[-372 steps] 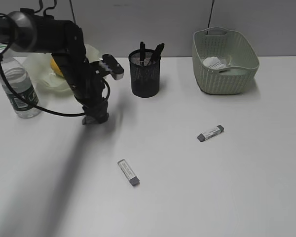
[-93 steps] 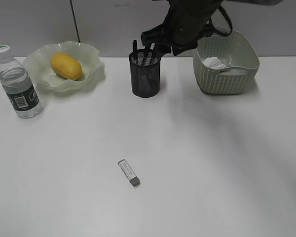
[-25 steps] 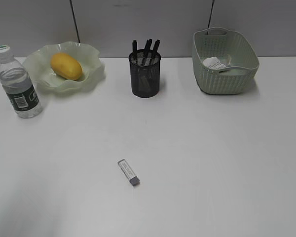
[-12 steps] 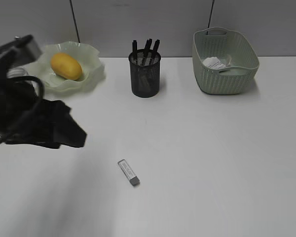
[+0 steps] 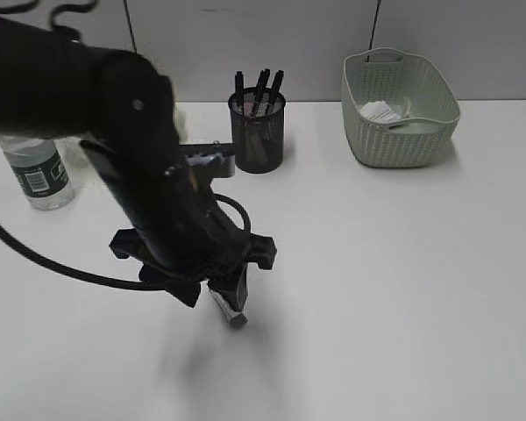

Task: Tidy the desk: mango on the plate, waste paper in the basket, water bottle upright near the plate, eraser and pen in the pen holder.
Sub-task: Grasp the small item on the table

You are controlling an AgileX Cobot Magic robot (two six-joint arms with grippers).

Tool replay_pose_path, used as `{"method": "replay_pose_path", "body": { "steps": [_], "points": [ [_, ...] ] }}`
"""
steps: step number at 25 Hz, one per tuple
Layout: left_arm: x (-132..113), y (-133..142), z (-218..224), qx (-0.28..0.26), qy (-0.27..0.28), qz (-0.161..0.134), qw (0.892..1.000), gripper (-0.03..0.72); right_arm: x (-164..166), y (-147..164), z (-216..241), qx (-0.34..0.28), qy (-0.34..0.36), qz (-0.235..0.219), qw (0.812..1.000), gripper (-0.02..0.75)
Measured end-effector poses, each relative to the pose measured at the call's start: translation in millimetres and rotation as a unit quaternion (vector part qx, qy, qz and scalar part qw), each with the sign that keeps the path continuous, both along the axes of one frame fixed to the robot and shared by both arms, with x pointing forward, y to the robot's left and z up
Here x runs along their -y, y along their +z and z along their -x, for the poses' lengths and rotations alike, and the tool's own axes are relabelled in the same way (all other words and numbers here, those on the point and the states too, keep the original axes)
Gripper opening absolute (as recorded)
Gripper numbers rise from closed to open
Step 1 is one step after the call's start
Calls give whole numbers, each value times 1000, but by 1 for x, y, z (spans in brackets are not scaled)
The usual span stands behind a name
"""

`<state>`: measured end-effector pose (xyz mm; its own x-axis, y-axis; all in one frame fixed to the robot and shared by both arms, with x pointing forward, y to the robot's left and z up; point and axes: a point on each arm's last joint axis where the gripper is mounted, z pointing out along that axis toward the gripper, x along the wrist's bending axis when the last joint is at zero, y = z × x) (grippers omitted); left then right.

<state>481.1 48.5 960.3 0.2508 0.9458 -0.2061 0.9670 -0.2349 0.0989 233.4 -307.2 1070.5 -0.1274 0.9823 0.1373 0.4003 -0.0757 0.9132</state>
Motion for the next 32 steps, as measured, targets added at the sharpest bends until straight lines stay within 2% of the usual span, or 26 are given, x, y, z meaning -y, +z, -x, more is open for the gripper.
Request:
{"method": "replay_pose_path", "body": {
  "steps": [2, 4, 10, 16, 22, 28, 32],
  "points": [
    [10, -8, -4, 12, 7, -46, 999, 427, 0, 0, 0, 0, 0, 0, 1000, 418],
    [17, -12, -11, 32, 26, -66, 997, 427, 0, 0, 0, 0, 0, 0, 1000, 418],
    [33, -29, -27, 37, 95, -76, 992, 427, 0, 0, 0, 0, 0, 0, 1000, 417],
    [34, -46, -26, -4, 119, -112, 987, 427, 0, 0, 0, 0, 0, 0, 1000, 417],
    [34, -49, -27, -10, 159, -112, 981, 427, 0, 0, 0, 0, 0, 0, 1000, 417],
    [36, -63, -28, -18, 168, -116, 979, 427, 0, 0, 0, 0, 0, 0, 1000, 416],
    [37, -63, -29, -13, 168, -108, 980, 427, 0, 0, 0, 0, -1, 1, 1000, 416]
  ]
}}
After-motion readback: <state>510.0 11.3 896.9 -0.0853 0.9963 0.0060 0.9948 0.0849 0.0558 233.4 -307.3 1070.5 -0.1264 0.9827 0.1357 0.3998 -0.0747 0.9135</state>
